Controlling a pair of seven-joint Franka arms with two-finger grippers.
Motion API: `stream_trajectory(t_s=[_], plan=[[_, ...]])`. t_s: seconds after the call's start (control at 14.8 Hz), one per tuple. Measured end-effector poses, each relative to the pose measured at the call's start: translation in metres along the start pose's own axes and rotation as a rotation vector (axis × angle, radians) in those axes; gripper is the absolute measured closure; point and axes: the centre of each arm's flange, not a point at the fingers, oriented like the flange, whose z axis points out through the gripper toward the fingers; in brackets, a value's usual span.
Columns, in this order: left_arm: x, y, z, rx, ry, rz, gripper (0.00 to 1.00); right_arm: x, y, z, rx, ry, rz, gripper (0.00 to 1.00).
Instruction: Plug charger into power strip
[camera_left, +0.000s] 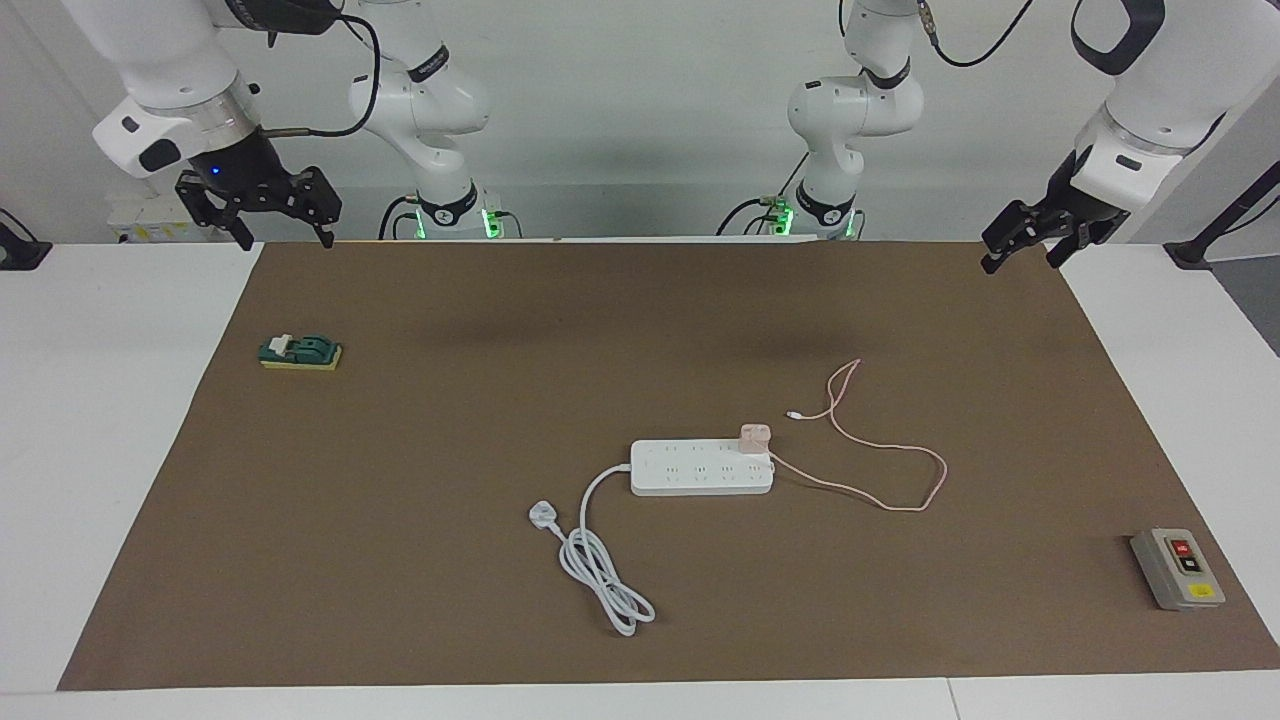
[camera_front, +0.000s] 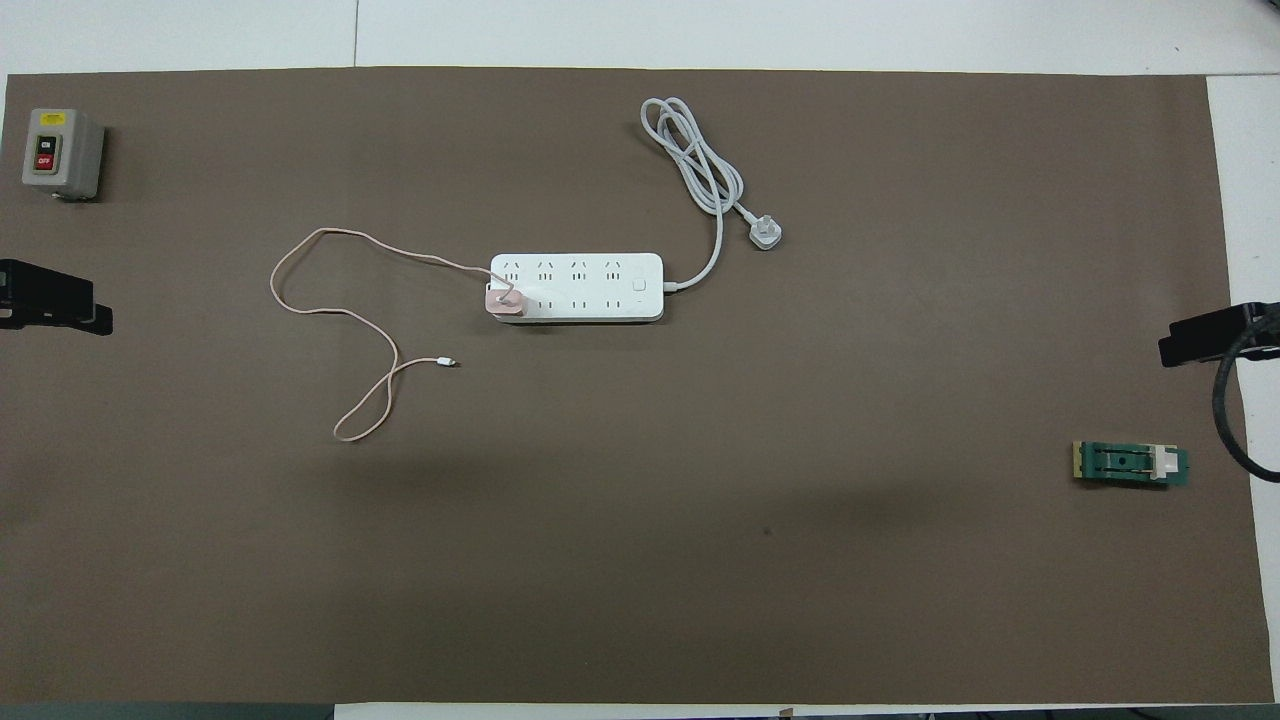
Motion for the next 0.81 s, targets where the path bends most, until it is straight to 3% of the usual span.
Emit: stream_trajectory(t_s=[0.81], plan=[[0.002, 0.029, 0.012, 0.0, 0.001, 0.051, 0.0, 0.0, 0.0, 0.0, 0.0, 0.0, 0.001, 0.0]])
